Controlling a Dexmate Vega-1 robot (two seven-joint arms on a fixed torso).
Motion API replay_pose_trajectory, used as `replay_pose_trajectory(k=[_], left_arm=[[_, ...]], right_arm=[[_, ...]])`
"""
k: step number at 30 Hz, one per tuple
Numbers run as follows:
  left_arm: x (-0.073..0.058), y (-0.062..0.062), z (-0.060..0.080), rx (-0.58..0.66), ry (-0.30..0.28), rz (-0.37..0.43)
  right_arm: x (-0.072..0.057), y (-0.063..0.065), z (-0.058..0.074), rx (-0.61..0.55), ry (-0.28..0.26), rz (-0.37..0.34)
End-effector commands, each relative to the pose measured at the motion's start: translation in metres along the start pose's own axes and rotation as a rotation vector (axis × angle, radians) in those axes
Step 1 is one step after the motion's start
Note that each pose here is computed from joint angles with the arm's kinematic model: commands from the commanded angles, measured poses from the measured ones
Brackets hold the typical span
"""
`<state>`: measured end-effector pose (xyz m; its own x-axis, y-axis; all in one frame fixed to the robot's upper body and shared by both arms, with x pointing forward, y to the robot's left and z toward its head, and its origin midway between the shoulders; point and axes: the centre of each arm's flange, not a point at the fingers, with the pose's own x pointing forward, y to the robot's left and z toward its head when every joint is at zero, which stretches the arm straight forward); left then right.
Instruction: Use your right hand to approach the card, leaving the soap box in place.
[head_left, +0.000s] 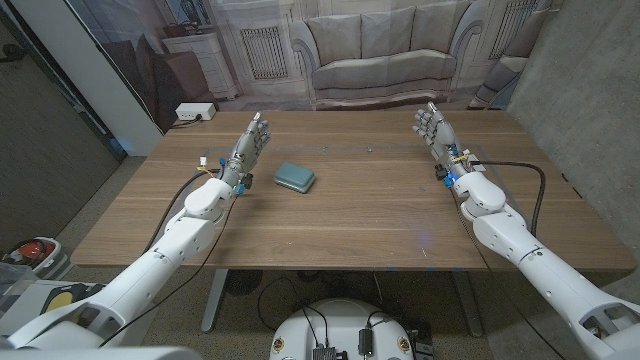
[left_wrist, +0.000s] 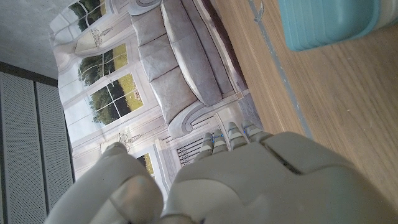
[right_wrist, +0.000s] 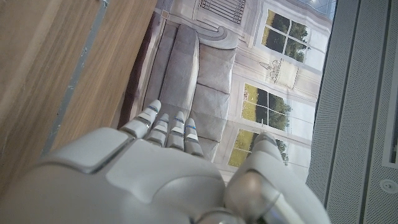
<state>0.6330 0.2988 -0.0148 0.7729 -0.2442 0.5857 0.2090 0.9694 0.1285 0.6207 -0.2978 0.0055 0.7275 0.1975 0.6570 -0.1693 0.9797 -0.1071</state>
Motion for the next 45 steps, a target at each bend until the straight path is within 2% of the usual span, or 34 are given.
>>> replay_pose_trajectory(k=[1,10,17,28,34,39,45], left_arm=[[-0.005,0.000,0.002,0.003,-0.012,-0.009],[-0.011,0.000,0.004,0.011,-0.012,-0.001],[-0.014,-0.001,0.003,0.007,-0.004,0.001],[-0.013,-0.002,0.009,0.015,-0.011,0.010],[-0.011,-0.006,0.007,0.007,-0.008,0.009],[-0.011,-0.008,0.005,0.002,-0.004,0.008],[-0.011,-0.008,0.007,0.012,-0.004,0.010]], right_arm=[[-0.003,-0.006,0.007,-0.019,-0.009,-0.009],[-0.007,-0.014,0.013,-0.071,-0.004,-0.014],[-0.007,-0.021,0.014,-0.069,-0.015,-0.020],[-0.006,-0.036,0.020,-0.112,-0.015,-0.029],[-0.004,-0.045,0.023,-0.130,-0.021,-0.041],[-0.002,-0.050,0.021,-0.139,-0.007,-0.045],[-0.002,-0.054,0.017,-0.132,-0.014,-0.058]])
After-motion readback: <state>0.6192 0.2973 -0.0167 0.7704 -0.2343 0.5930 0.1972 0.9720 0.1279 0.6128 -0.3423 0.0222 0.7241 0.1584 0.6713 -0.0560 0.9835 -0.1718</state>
